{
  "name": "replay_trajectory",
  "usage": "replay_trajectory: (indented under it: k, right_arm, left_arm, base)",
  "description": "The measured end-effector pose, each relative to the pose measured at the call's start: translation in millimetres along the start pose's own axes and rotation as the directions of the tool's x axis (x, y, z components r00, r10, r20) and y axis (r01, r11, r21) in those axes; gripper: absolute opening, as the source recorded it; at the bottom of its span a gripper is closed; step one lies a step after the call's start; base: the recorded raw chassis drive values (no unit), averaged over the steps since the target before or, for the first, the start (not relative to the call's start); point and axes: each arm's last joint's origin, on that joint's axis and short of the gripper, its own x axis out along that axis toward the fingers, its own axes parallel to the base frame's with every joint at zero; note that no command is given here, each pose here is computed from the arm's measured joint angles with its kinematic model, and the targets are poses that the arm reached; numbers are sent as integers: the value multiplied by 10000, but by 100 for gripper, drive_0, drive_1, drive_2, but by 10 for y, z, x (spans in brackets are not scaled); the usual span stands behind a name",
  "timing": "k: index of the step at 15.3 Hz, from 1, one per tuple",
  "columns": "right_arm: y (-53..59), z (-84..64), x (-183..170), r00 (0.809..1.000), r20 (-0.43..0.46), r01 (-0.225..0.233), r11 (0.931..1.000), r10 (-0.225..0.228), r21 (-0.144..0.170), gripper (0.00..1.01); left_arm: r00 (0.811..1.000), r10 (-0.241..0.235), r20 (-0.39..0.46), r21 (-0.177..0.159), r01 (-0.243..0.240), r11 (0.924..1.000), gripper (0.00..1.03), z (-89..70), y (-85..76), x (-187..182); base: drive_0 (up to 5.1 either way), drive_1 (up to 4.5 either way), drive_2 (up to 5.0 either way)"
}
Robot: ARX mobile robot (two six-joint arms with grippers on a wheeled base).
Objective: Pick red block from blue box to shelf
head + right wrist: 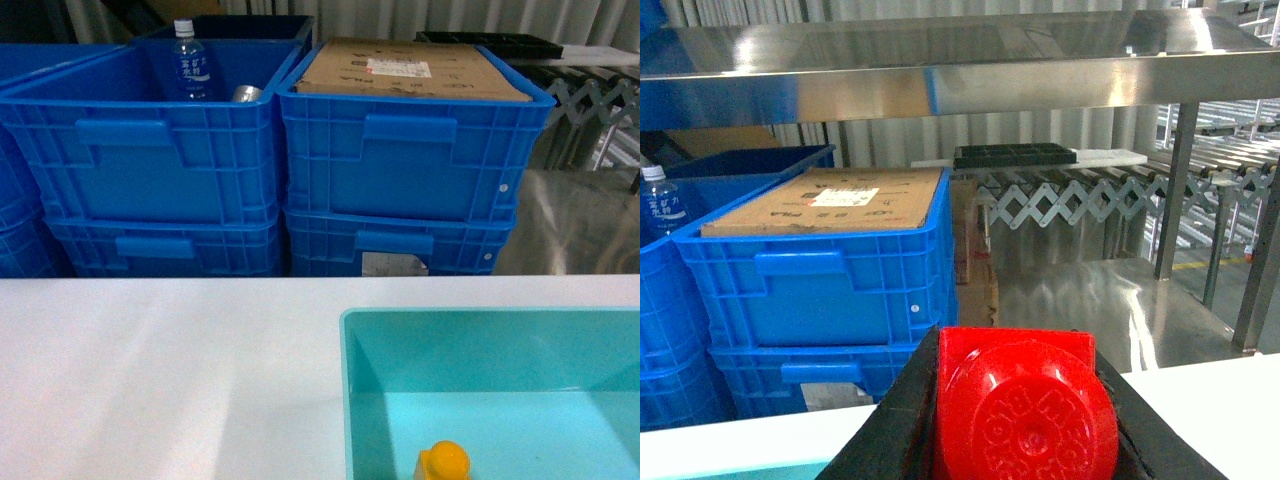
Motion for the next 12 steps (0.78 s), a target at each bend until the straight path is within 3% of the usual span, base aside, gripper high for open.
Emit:
replay_trajectory:
  k: [12]
  right_arm:
    - [0, 0, 0, 10000, 0, -4, 10000, 4, 1, 28]
  left_arm:
    - [10000, 4, -4, 0, -4, 10000, 98, 0, 0, 0]
  base:
    - [-140, -140, -140]
